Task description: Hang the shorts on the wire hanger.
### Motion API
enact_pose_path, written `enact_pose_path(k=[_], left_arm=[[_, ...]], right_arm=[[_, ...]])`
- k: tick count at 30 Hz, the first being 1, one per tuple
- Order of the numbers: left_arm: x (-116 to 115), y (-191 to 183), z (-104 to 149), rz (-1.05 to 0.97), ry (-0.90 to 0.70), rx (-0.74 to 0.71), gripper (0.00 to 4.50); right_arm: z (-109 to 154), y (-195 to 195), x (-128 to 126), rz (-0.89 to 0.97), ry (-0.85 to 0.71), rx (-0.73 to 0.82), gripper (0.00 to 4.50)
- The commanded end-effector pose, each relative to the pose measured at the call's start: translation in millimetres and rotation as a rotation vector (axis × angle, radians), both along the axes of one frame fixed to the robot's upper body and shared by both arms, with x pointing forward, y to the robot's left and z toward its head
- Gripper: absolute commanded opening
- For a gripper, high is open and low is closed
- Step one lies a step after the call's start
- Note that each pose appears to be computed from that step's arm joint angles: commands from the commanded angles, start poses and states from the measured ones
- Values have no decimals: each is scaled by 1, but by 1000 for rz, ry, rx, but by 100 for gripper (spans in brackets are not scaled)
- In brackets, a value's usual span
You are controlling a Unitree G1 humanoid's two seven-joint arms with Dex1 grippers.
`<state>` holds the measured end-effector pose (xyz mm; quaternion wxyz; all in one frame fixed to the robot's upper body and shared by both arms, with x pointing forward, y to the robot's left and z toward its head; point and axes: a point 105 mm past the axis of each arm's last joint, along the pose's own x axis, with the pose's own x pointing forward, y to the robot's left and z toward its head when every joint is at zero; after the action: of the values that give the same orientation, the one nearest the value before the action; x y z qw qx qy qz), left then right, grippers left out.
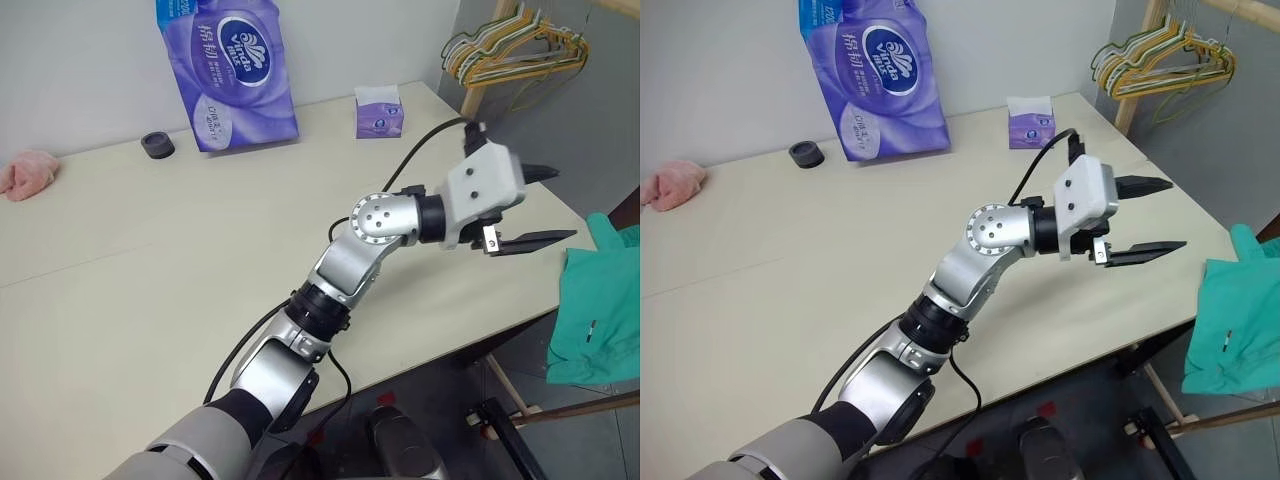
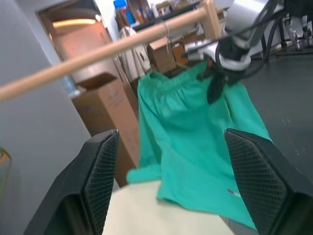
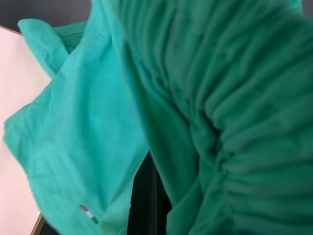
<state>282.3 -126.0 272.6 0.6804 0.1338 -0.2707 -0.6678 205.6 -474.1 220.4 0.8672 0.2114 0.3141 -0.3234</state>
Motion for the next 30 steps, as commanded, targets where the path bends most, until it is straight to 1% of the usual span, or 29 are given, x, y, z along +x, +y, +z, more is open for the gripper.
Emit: enact_pose_path(k=[1, 6, 11, 13, 14, 16, 20, 22, 25, 27, 28, 30], left_arm=[[-16, -18, 18, -82, -58, -23, 363], [-21, -35, 21, -129, -49, -19, 363], [-26, -50, 33, -161, -32, -50, 363], [-28, -53, 36, -169, -32, -61, 367], [-29, -54, 38, -173, -33, -65, 367], [-30, -56, 40, -181, -37, -70, 367], [-35, -59, 42, -200, -48, -76, 367], [-35, -59, 42, -201, -47, -78, 367], [-35, -59, 42, -204, -48, -78, 367], [-35, -59, 41, -208, -48, -77, 367], [-35, -59, 41, -207, -49, -75, 367], [-34, -58, 39, -204, -52, -70, 367]], right_arm=[[12, -3, -1, 18, -21, -26, 0], [13, -5, 0, 23, -22, -36, 0], [22, -13, -2, 9, -21, -103, 0], [24, -16, -4, -4, -19, -120, 52], [26, -16, -5, -7, -23, -123, 71], [30, -17, -6, -12, -34, -129, 140], [56, -15, -12, -43, -126, -140, 281], [67, -10, -16, -45, -153, -147, 343], [78, -4, -21, -51, -179, -169, 445], [88, -1, -23, -45, -203, -230, 449], [96, 4, -24, -32, -187, -321, 449], [104, 10, -23, -42, -229, -389, 449]])
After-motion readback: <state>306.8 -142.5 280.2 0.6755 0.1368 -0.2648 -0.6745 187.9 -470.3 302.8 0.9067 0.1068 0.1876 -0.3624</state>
